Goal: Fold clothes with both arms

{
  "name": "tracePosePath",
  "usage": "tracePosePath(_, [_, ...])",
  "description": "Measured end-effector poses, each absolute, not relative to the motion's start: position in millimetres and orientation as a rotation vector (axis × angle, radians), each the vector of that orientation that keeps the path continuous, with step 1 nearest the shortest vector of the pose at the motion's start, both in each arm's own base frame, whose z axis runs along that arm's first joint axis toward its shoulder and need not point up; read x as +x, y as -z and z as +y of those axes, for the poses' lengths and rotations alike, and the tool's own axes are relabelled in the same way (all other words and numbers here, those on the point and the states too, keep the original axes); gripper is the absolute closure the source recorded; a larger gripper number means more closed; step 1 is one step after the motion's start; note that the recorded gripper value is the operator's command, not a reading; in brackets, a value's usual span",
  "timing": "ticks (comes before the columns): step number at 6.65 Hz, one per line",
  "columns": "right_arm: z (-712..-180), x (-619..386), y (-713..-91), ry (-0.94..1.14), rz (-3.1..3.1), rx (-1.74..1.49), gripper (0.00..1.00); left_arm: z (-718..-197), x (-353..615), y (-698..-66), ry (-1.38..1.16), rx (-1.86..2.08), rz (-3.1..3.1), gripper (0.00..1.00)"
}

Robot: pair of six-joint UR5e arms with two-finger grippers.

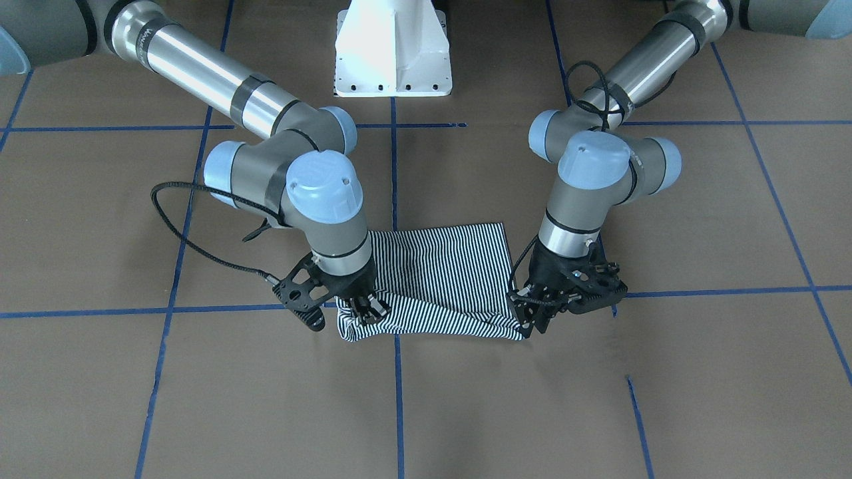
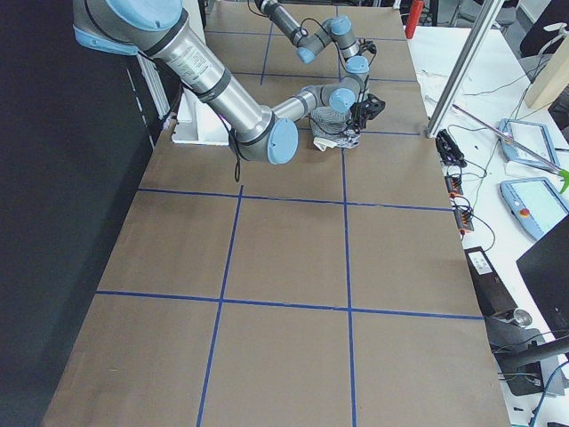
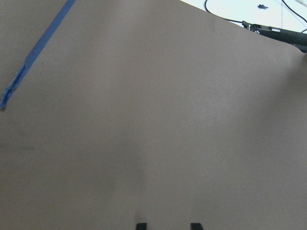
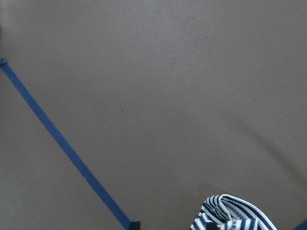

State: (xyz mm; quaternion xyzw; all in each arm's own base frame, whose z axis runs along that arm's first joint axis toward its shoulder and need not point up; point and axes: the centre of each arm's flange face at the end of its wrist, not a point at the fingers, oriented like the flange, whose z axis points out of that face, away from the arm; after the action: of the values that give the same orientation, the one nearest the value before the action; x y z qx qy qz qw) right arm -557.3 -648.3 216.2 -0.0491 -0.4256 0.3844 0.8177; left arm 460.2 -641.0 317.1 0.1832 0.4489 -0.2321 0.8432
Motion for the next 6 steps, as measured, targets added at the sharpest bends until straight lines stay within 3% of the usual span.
tracePosePath(1, [-662.8, -541.6, -211.4, -0.822, -0.924, -0.118, 0.00, -648.0, 454.3, -312.6, 0.493, 0.402, 0.957, 0.65])
tracePosePath(2, [-677.4, -520.0, -206.3, -0.813, -0.943, -0.137, 0.00, -651.2, 450.0, -303.5, 0.492, 0.415, 0.983, 1.00])
tracePosePath(6, [-679.2, -485.4, -194.4, -0.735, -0.995, -0.108, 0.00, -613.2, 493.9, -253.8, 0.328, 0.252, 1.121, 1.00])
